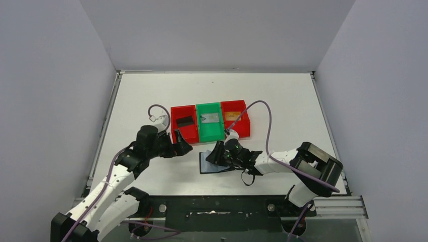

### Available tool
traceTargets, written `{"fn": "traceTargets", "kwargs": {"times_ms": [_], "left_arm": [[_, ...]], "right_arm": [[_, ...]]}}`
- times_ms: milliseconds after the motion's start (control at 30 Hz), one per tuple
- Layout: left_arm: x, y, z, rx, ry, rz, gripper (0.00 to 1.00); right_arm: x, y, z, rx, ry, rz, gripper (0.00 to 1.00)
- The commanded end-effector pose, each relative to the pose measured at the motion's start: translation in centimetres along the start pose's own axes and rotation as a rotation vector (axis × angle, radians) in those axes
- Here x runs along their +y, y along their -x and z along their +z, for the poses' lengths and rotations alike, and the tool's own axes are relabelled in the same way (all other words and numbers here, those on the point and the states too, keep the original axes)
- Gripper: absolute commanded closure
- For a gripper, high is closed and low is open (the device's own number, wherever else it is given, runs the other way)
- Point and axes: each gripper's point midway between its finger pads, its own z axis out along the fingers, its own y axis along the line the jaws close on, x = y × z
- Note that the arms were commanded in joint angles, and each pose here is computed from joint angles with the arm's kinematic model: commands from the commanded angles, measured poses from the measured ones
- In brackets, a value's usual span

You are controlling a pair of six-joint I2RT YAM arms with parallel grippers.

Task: Take the credit cards out of the card holder

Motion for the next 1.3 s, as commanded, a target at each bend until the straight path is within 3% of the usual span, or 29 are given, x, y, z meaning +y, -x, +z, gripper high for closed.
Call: {"fn": "traceTargets", "kwargs": {"times_ms": [0, 167, 400, 800, 1267], "left_arm": [[-3.6, 0.3, 0.6, -0.035, -0.094, 0.028, 0.12], [-3.7, -1.0, 1.5, -0.017, -0.093, 0.014, 0.15], [-5.2, -2.6, 2.9, 0.024, -0.176, -0.003, 0.26], [-6.9, -7.1, 4.7, 0.114, -0.281, -0.006, 0.30], [-6.8, -9.7, 6.3, 0.192, -0.350, 0.015, 0.53]], "right_arm": [[4.3, 1.8, -0.3, -0.037, 0.169, 0.013, 0.72], [3.4, 2.0, -0.5, -0.053, 0.126, 0.010, 0.79], [3.4, 2.5, -1.4, -0.091, 0.151, 0.033, 0.78], [3.5, 3.0, -1.4, -0.098, 0.183, 0.062, 0.77], [3.2, 2.9, -1.5, -0.096, 0.198, 0.085, 0.75]]}}
